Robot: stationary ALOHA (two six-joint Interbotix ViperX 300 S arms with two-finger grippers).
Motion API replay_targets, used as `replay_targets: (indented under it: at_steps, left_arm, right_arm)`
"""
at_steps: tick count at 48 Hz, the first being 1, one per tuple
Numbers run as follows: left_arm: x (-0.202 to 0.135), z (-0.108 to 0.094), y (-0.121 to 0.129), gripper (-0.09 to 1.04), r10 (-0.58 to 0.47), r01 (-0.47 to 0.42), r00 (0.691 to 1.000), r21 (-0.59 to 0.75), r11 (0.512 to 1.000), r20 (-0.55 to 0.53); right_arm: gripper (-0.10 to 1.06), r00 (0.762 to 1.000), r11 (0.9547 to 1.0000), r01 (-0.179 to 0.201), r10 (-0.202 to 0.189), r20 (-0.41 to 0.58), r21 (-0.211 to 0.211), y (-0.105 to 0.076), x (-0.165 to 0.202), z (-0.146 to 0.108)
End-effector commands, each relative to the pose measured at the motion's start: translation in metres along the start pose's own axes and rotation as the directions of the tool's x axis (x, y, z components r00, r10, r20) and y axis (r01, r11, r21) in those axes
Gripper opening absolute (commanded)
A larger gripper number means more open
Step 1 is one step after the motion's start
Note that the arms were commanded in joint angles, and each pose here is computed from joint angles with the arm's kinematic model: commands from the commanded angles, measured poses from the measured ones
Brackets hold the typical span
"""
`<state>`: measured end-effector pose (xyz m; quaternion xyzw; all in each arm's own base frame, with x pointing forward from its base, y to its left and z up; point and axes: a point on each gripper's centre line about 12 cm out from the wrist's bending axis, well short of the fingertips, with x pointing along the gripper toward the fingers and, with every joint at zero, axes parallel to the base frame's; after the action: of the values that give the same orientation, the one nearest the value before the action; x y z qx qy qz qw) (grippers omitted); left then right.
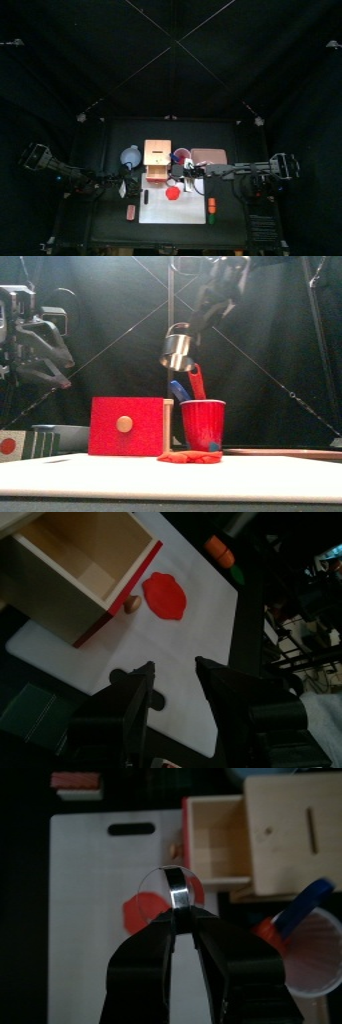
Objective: Get the cutter from the drawer then cut the dough then place the extra dough in the bowl
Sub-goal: Place the cutter on the board
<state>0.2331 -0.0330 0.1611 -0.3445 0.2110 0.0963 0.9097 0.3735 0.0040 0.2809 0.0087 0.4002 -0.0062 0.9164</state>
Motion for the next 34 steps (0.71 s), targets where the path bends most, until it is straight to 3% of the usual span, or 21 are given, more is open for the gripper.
replay_targets:
  at_steps: [1, 11, 28, 34]
  left_arm:
    - [-0.003, 0.013, -0.005, 0.78, -0.019, 0.02, 0.999, -0.016, 1.0, 0.046]
    - [-0.014, 0.044, -0.002, 0.78, -0.029, 0.037, 0.983, -0.044, 0.998, 0.184]
    - [-0.028, 0.076, 0.011, 0.78, -0.001, 0.016, 0.948, -0.046, 0.999, 0.319]
    - [-0.028, 0.079, 0.015, 0.78, 0.018, 0.001, 0.944, -0.058, 0.998, 0.331]
  right_arm:
    - [0.55, 0.999, 0.9978, -0.032, 0.031, 0.014, 0.058, 0.005, -0.013, -0.034]
    - [0.56, 1.0, 0.9884, -0.028, 0.026, 0.014, 0.149, 0.002, 0.001, -0.083]
    - [0.56, 0.999, 0.9823, 0.036, -0.029, -0.037, 0.184, -0.019, 0.027, -0.11]
    - [0.57, 0.996, 0.9767, 0.064, -0.051, -0.071, 0.205, -0.03, 0.038, -0.114]
